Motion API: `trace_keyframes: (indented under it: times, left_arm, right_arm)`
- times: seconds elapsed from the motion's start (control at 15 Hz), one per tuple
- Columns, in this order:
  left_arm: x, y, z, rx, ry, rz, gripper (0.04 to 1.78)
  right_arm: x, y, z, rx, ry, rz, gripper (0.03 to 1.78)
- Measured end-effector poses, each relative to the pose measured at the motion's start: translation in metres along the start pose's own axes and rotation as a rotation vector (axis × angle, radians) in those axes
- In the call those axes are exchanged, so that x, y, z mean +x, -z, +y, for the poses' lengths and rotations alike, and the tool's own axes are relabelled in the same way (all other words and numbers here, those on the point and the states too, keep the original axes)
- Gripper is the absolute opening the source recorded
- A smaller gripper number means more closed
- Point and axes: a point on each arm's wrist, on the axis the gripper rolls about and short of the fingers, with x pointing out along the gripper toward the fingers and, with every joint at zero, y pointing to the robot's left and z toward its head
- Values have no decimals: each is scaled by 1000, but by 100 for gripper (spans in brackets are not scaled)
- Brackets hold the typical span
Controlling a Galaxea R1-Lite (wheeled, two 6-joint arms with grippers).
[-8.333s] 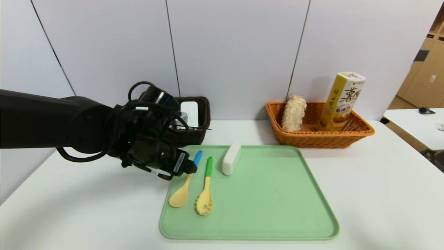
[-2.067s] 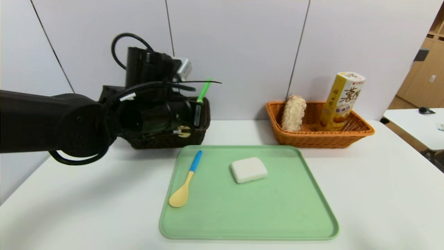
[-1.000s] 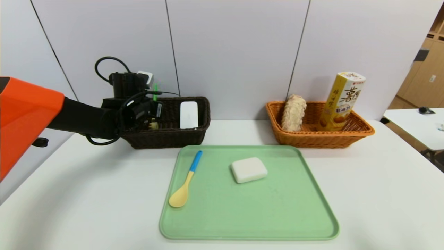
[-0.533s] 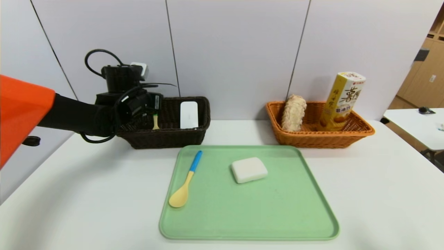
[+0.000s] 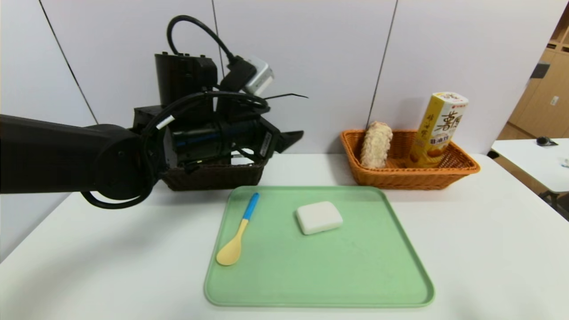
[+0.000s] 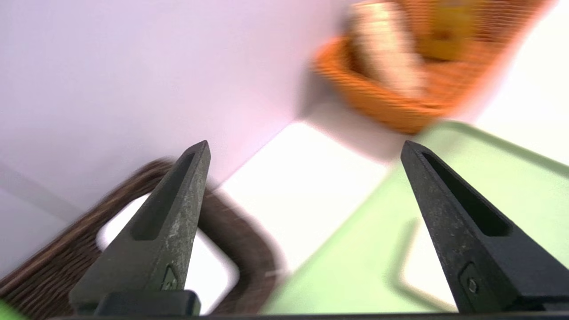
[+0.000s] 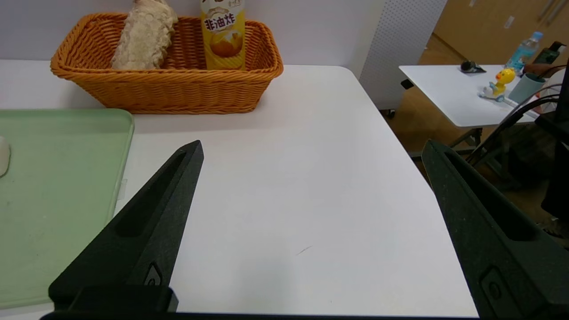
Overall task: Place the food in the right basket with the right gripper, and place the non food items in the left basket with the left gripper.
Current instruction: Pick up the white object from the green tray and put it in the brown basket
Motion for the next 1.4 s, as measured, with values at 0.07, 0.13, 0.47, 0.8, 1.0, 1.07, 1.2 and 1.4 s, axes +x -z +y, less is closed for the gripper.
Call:
trace_keyframes:
  times: [0.07,0.13,0.47,0.8,1.0,1.07,1.2,1.4]
  left_arm:
    - [1,-2,-20,6,70,-2,155]
    - [1,1,-39,8,135,10,157]
    - [4,39,-91,21,339,122,163]
    - [30,77,-97,4,345,202,167]
    - [49,99,-87,2,303,194,167]
    - [55,107,-80,-2,283,204,167]
    - [62,119,-67,-13,253,228,168]
    - [66,130,-61,-30,241,253,169]
  right_arm:
    - [-1,0,0,1,-3,-4,169]
    - [-2,0,0,2,-4,-8,169]
    - [-5,0,-1,7,-39,-30,169]
    - [-8,-1,-1,13,-41,-47,169]
    - [-8,-1,-1,12,-42,-50,169]
    - [-8,-1,-1,12,-43,-47,169]
    - [-8,0,-1,12,-53,-45,169]
    - [-7,2,0,11,-67,-43,169]
